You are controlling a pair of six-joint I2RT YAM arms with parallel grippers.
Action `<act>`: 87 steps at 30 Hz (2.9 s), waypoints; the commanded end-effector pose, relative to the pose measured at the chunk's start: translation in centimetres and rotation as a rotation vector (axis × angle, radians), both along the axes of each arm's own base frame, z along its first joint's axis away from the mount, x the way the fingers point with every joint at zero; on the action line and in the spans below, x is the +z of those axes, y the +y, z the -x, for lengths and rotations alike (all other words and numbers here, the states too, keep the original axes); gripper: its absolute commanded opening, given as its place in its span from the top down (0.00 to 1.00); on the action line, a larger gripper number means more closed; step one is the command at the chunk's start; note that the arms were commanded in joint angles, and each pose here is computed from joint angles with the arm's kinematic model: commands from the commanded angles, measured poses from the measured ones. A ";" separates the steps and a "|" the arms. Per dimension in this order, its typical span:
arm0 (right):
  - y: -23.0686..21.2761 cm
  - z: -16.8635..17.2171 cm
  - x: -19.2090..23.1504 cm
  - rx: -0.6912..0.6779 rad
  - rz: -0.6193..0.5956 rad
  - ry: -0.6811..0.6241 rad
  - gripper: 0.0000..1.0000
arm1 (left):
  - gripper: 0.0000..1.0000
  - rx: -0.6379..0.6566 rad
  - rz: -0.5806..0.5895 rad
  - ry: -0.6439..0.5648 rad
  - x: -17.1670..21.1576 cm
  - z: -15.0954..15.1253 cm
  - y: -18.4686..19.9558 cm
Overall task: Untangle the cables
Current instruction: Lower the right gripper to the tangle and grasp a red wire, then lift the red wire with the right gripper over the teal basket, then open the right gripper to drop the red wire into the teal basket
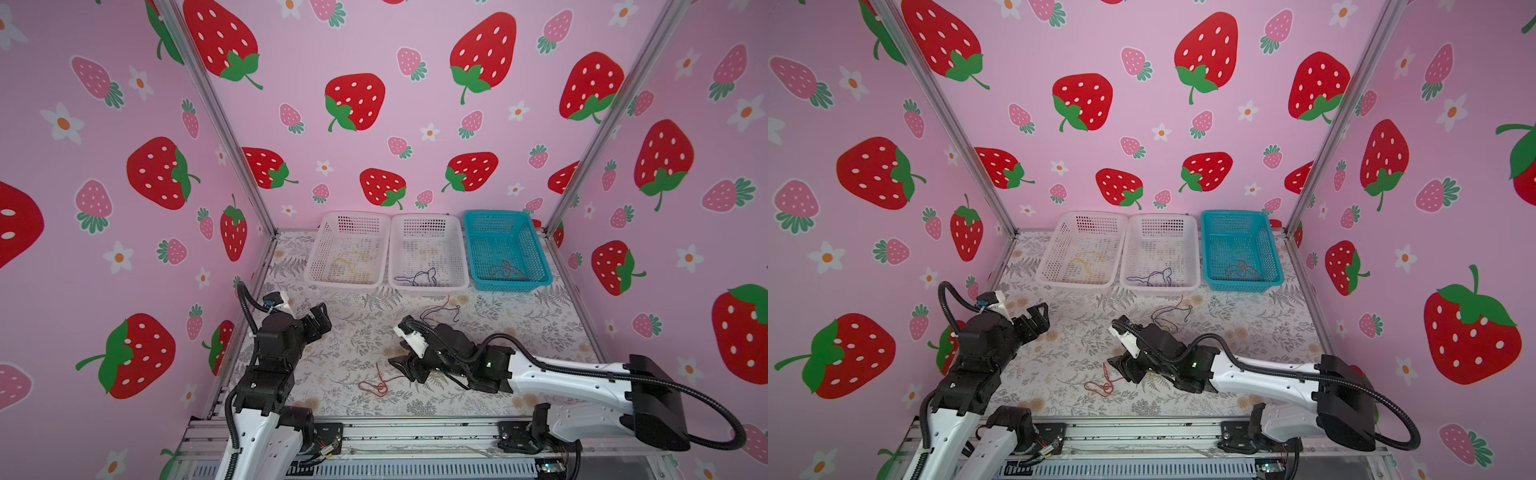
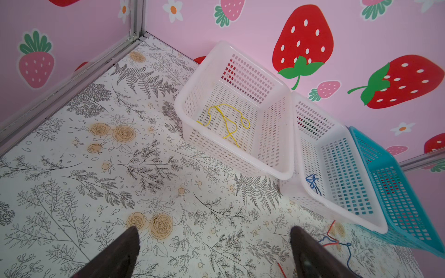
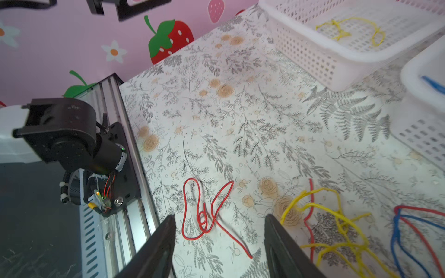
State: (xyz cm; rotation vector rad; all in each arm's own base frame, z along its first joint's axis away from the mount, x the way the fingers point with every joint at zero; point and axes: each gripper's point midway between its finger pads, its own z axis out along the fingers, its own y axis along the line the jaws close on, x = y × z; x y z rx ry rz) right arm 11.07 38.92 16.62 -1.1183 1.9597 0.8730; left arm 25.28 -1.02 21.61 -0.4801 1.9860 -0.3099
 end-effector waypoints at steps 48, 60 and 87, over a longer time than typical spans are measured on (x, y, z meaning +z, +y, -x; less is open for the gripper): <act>4.8 0.9 4.7 -0.005 -0.121 -0.046 1.00 | 0.01 -0.019 -0.012 0.001 1.1 0.0 -0.2; -5.2 -9.4 13.4 -0.303 -0.218 -0.170 1.00 | 0.02 -0.032 -0.002 0.026 0.7 -0.1 -0.5; -33.6 -38.8 5.4 -1.383 -0.204 -0.017 1.00 | 0.01 -0.008 0.090 0.052 -0.6 -0.3 -0.9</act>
